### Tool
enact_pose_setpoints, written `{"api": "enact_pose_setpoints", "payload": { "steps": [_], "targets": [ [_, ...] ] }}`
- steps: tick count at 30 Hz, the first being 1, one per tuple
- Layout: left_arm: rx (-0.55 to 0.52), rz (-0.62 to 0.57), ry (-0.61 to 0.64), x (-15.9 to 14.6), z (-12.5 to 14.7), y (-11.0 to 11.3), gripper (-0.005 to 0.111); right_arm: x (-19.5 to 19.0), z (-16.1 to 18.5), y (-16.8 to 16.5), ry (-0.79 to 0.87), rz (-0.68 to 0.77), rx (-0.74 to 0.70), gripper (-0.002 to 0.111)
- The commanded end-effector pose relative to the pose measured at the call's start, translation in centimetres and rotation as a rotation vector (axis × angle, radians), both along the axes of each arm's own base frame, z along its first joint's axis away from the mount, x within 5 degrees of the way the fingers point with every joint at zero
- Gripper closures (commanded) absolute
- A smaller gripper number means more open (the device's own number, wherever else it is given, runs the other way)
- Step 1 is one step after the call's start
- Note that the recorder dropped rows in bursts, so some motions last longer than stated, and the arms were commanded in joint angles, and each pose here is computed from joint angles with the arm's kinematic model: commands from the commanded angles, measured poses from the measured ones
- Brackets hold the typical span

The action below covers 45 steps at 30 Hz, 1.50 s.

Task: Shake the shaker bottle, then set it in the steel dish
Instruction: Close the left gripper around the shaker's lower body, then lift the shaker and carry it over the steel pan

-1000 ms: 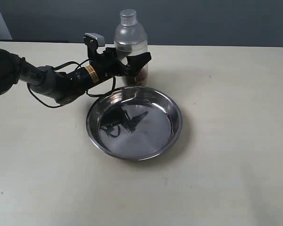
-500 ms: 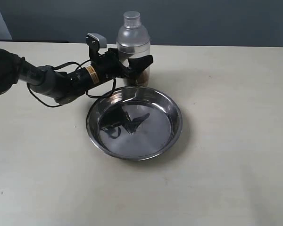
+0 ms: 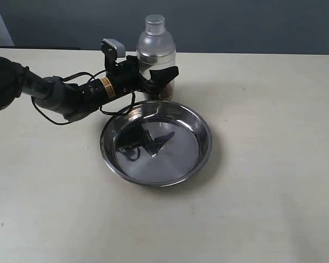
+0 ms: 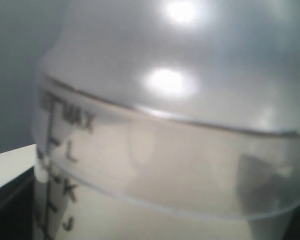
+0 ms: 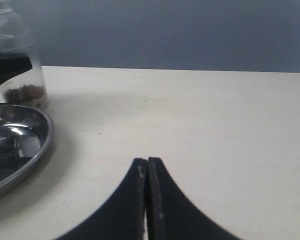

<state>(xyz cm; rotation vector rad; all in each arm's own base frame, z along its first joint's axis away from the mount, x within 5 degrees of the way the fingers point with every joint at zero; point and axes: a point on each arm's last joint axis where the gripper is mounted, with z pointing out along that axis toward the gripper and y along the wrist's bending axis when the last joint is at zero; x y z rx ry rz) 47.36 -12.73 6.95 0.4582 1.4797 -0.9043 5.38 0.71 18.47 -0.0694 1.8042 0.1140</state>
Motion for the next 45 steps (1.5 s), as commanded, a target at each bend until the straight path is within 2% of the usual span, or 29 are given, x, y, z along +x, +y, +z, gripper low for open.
{"api": "enact_pose_setpoints", "payload": {
  "steps": [1,4,7,10,12,16,17,22,25,26,29,30,32,33,34,35,36,37,38,40,41,42,44,45],
  "targets": [
    [-0.008,-0.003,-0.008,0.1,0.6,-0.3,0.107,0.0,0.1,0.0,-0.015,0.003,0.000,0.109],
    [-0.004,0.037,0.081,0.4,0.1,-0.1,0.107,0.0,0.1,0.0,-0.015,0.003,0.000,0.109],
    [-0.047,0.064,0.189,0.6,-0.2,0.2,0.107,0.0,0.1,0.0,-0.015,0.003,0.000,0.109],
    [-0.064,0.074,0.222,0.8,0.4,0.4,0.107,0.0,0.1,0.0,-0.015,0.003,0.000,0.109],
    [-0.025,0.087,0.221,1.0,1.4,0.6,0.107,0.0,0.1,0.0,-0.015,0.003,0.000,0.109],
    [0.080,0.041,0.103,0.8,7.3,0.6,0.107,0.0,0.1,0.0,-0.015,0.003,0.000,0.109],
    [0.089,0.052,0.075,0.7,9.7,1.1,0.107,0.0,0.1,0.0,-0.015,0.003,0.000,0.109],
    [0.170,0.067,-0.025,-0.5,17.0,2.9,0.107,0.0,0.1,0.0,-0.015,0.003,0.000,0.109],
    [0.222,0.004,-0.045,-2.7,19.4,3.1,0.107,0.0,0.1,0.0,-0.015,0.003,0.000,0.109],
    [0.243,-0.038,-0.061,-4.4,19.8,3.0,0.107,0.0,0.1,0.0,-0.015,0.003,0.000,0.109],
    [0.242,-0.102,-0.050,-7.8,18.5,2.8,0.107,0.0,0.1,0.0,-0.015,0.003,0.000,0.109],
    [0.183,-0.059,0.018,-9.5,16.4,2.9,0.107,0.0,0.1,0.0,-0.015,0.003,0.000,0.109],
    [0.060,0.009,0.076,-11.7,13.9,2.9,0.107,0.0,0.1,0.0,-0.015,0.003,0.000,0.109],
    [0.017,-0.007,0.033,-12.6,14.4,2.9,0.107,0.0,0.1,0.0,-0.015,0.003,0.000,0.109],
    [-0.031,-0.036,-0.094,-14.0,17.1,2.9,0.107,0.0,0.1,0.0,-0.015,0.003,0.000,0.109],
    [-0.032,-0.027,-0.163,-14.6,19.1,3.0,0.107,0.0,0.1,0.0,-0.015,0.003,0.000,0.109],
    [0.024,0.015,-0.258,-15.9,22.1,3.2,0.107,0.0,0.1,0.0,-0.015,0.003,0.000,0.109],
    [0.095,0.047,-0.232,-16.4,22.3,2.9,0.107,0.0,0.1,0.0,-0.015,0.003,0.000,0.109],
    [0.210,0.080,-0.083,-16.6,19.4,1.6,0.107,0.0,0.1,0.0,-0.015,0.003,0.000,0.109],
    [0.296,0.092,0.064,-16.7,14.8,0.0,0.107,0.0,0.1,0.0,-0.015,0.003,0.000,0.109],
    [0.279,0.091,0.125,-16.7,13.1,-0.4,0.107,0.0,0.1,0.0,-0.015,0.003,0.000,0.109],
    [0.238,0.063,0.108,-17.0,13.1,-0.7,0.107,0.0,0.1,0.0,-0.015,0.003,0.000,0.109],
    [0.148,0.001,-0.017,-17.9,15.6,-1.1,0.107,0.0,0.1,0.0,-0.015,0.003,0.000,0.109],
    [0.123,0.007,-0.074,-18.1,17.4,-1.0,0.107,0.0,0.1,0.0,-0.015,0.003,0.000,0.109]
  ]
}}
